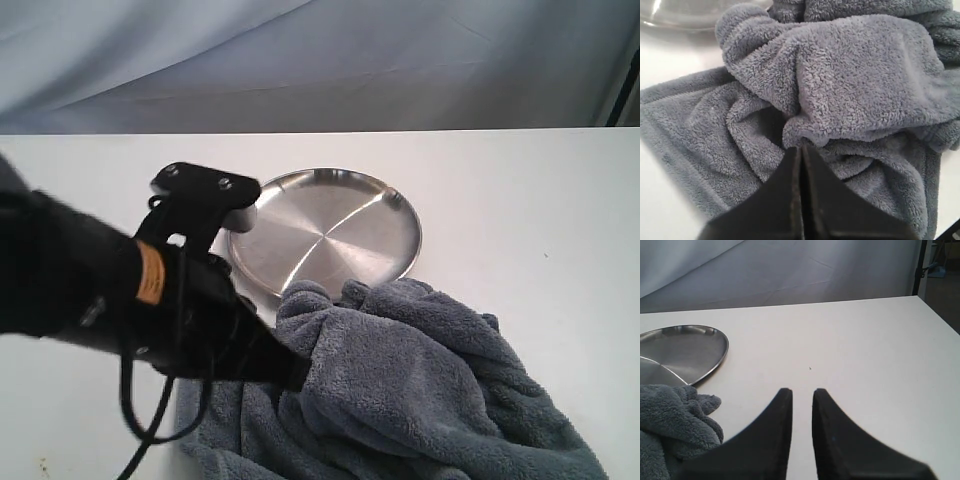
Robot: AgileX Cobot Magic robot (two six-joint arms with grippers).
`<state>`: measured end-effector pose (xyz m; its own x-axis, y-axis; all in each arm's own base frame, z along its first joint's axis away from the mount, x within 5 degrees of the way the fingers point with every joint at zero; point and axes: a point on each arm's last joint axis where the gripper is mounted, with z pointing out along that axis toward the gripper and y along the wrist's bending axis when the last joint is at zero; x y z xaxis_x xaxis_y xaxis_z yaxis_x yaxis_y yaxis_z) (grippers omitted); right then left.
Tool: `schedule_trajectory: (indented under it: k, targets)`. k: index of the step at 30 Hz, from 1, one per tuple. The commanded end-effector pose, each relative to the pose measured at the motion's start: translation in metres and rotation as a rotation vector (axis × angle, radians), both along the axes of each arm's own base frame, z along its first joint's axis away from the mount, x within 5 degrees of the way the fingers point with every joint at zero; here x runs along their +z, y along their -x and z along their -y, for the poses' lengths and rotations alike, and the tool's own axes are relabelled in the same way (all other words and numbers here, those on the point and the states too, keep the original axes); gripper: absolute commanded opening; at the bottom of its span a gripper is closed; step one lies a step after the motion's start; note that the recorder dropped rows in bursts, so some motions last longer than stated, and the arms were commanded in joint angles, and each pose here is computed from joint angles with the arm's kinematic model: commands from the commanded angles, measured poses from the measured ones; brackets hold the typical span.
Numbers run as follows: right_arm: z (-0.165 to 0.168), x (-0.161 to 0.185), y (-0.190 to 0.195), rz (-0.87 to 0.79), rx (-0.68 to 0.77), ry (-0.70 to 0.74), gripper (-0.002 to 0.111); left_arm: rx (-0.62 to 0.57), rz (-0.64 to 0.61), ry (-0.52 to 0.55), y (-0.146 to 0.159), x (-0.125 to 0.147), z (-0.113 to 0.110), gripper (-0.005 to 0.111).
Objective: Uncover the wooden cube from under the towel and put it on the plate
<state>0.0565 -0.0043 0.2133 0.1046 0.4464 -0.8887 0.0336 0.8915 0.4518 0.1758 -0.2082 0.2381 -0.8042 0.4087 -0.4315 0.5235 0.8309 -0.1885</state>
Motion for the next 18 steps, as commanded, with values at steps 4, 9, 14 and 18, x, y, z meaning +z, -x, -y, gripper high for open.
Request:
schedule_trajectory:
  k: [4,9,14,18]
  targets:
    - [0.000,-0.002,0.000,-0.006,0.005,-0.009,0.003,-0.121,0.051,0.019,0.045,-0.022,-0.019,0.000]
    - [0.000,-0.002,0.000,-0.006,0.005,-0.009,0.003,-0.210,0.011,-0.050,0.064,-0.031,-0.016,0.000]
    - [0.000,-0.002,0.000,-0.006,0.005,-0.009,0.003,-0.223,-0.008,-0.074,0.065,-0.039,-0.011,0.000]
    - [0.000,-0.002,0.000,-0.006,0.005,-0.009,0.003,-0.230,-0.009,-0.095,0.062,-0.049,-0.006,0.001]
